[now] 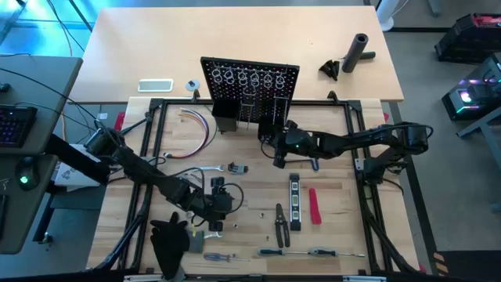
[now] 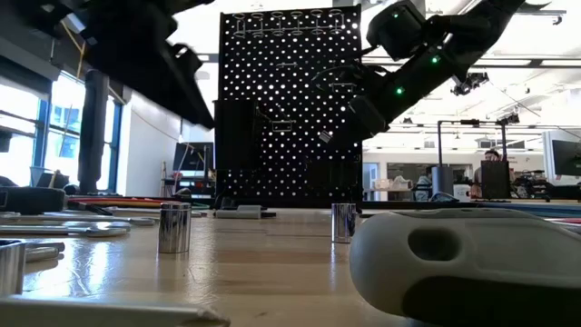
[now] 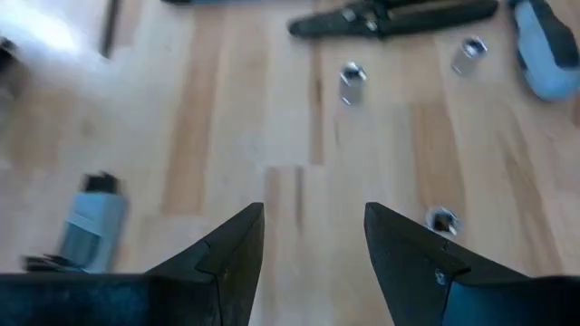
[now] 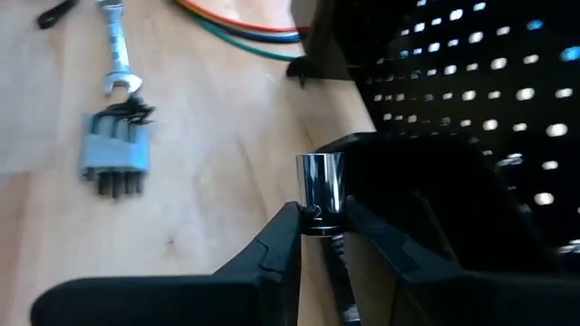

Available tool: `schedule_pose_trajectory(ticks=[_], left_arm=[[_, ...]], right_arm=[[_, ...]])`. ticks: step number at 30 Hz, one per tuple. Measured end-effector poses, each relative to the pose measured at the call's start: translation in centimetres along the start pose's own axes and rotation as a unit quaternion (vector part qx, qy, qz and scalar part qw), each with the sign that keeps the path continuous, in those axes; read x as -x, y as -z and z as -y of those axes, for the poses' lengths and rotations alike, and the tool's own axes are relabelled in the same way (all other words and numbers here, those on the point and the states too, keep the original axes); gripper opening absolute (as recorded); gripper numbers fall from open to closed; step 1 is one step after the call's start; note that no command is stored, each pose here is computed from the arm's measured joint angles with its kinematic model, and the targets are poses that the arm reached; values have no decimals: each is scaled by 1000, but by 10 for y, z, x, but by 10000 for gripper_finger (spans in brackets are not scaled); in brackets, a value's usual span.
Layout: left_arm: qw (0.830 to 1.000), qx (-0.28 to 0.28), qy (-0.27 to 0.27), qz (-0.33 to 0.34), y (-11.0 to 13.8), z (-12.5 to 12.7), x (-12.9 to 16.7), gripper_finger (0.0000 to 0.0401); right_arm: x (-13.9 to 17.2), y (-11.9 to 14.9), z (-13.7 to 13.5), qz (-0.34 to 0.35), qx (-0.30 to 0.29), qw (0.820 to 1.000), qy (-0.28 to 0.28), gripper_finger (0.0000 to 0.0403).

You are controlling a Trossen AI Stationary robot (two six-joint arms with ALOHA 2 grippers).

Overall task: Hang tools onto peg board
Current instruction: Put the socket into the small black bin on the black pegboard

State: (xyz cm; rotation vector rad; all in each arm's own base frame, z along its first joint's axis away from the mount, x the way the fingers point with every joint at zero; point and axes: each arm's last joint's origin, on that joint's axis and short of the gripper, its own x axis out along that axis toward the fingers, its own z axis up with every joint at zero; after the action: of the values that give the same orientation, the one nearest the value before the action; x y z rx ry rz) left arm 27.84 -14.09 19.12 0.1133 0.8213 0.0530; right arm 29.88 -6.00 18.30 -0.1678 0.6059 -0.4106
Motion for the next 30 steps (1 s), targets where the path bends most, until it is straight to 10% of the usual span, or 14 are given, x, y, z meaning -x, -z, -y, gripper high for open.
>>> schedule_pose_trajectory(ticks=[30], left_arm=[[990, 19, 138, -4, 32, 33, -41, 186]], right_arm=[[-16, 12, 36, -21, -38, 999, 22, 60]])
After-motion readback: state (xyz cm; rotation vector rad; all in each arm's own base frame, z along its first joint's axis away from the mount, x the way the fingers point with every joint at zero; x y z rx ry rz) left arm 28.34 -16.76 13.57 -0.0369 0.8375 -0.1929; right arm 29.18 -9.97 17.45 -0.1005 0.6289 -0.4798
